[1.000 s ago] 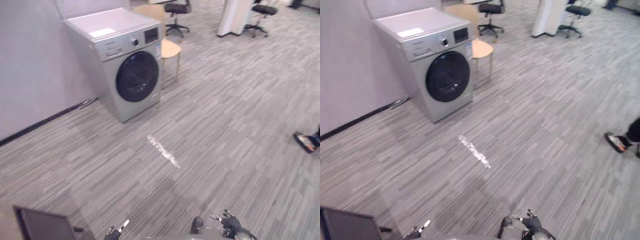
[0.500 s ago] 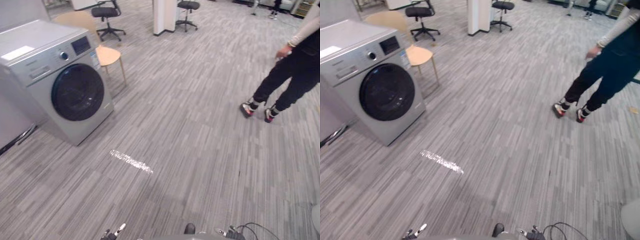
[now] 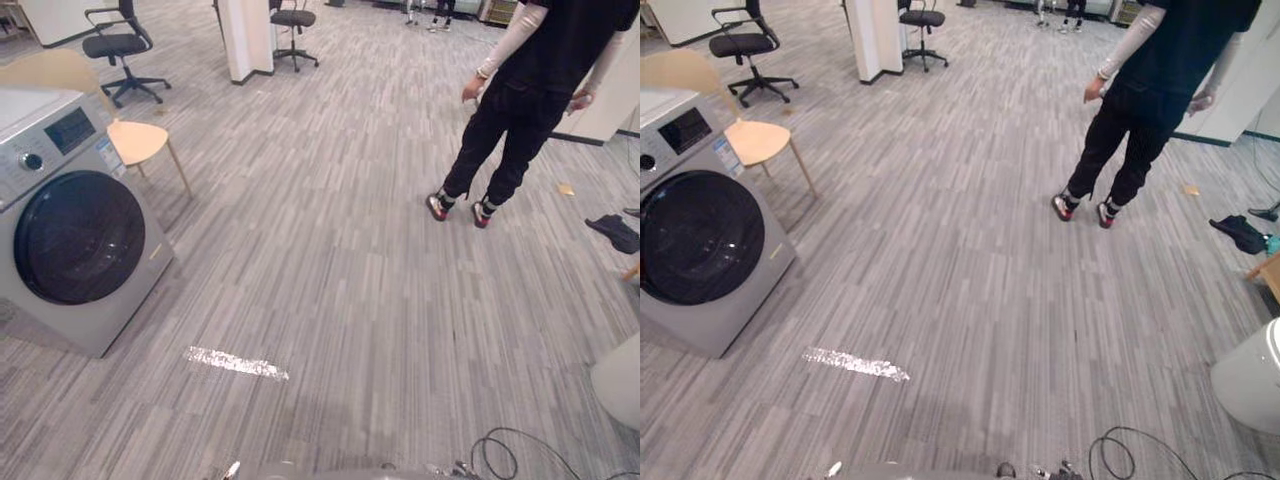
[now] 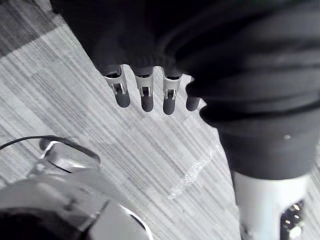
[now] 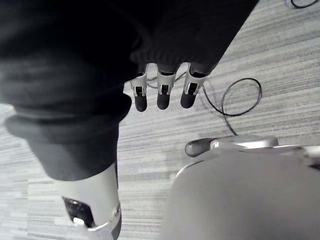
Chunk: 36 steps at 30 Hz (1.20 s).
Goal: Organize washtable
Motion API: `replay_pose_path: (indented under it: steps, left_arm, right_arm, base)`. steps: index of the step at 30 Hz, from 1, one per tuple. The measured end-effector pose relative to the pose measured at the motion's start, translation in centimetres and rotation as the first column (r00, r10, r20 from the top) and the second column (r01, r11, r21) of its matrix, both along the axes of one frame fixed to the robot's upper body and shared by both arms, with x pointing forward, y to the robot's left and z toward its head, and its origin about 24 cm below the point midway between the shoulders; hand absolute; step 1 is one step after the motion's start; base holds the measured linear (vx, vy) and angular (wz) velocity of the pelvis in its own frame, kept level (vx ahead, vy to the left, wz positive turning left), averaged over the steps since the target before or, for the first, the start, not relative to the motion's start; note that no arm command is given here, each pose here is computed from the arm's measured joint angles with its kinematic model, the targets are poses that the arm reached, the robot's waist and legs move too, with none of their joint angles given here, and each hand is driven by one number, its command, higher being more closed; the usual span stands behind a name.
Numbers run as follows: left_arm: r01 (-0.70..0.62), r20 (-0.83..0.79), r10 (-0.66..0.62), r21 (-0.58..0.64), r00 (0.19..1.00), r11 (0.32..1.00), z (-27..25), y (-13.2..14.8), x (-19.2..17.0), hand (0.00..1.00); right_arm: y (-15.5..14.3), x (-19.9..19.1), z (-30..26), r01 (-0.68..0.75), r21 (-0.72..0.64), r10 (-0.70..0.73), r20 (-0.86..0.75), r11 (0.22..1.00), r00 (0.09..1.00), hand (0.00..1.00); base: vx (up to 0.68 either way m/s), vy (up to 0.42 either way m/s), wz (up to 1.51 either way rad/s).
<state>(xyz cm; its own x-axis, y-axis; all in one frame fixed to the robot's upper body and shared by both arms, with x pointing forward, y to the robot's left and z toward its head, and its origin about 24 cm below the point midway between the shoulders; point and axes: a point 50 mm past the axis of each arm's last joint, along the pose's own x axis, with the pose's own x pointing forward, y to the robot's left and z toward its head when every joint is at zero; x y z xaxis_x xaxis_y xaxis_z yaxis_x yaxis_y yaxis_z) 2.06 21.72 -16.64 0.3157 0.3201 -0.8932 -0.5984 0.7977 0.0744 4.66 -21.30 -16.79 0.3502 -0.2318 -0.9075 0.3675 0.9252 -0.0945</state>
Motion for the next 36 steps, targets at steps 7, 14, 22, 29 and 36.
replay_pose_path:
  steps: [7, 14, 22, 29, 36]
  left_arm:
    - [0.025, 0.009, -0.025, 0.0, 1.0, 1.0, 0.0, -0.1, 0.7, 0.0]
    - [0.055, 0.008, -0.055, -0.003, 0.998, 0.998, 0.0, -0.3, 0.9, 0.0]
    - [0.053, 0.011, -0.053, -0.006, 0.999, 0.999, 0.0, -0.5, 0.9, 0.0]
    - [-0.095, 0.043, 0.095, -0.014, 0.995, 0.995, 0.1, -0.9, 0.3, 0.0]
    - [-0.123, 0.039, 0.124, -0.026, 0.992, 0.992, 0.1, -1.4, -0.2, 0.0]
  right_arm:
    - [-0.3, -0.3, 0.0, 0.039, -0.004, -0.039, -0.002, 0.999, 0.999, 0.0]
    - [-0.3, -0.8, -0.1, 0.046, 0.001, -0.046, -0.02, 0.999, 0.999, 0.0]
    - [-0.1, -1.2, -0.1, 0.05, 0.003, -0.05, -0.026, 0.999, 0.998, 0.0]
    - [-0.4, 0.3, 0.4, 0.029, -0.027, -0.028, 0.047, 0.999, 0.998, 0.0]
    - [-0.4, 2.5, 0.8, 0.023, -0.043, -0.019, 0.103, 0.999, 0.994, 0.0]
  base:
    - [0.16, 0.091, -0.05]
    - [0.08, 0.009, -0.04]
    - [0.05, -0.016, 0.12]
    - [0.01, -0.073, 0.18]
    - [0.03, 0.058, -0.18]
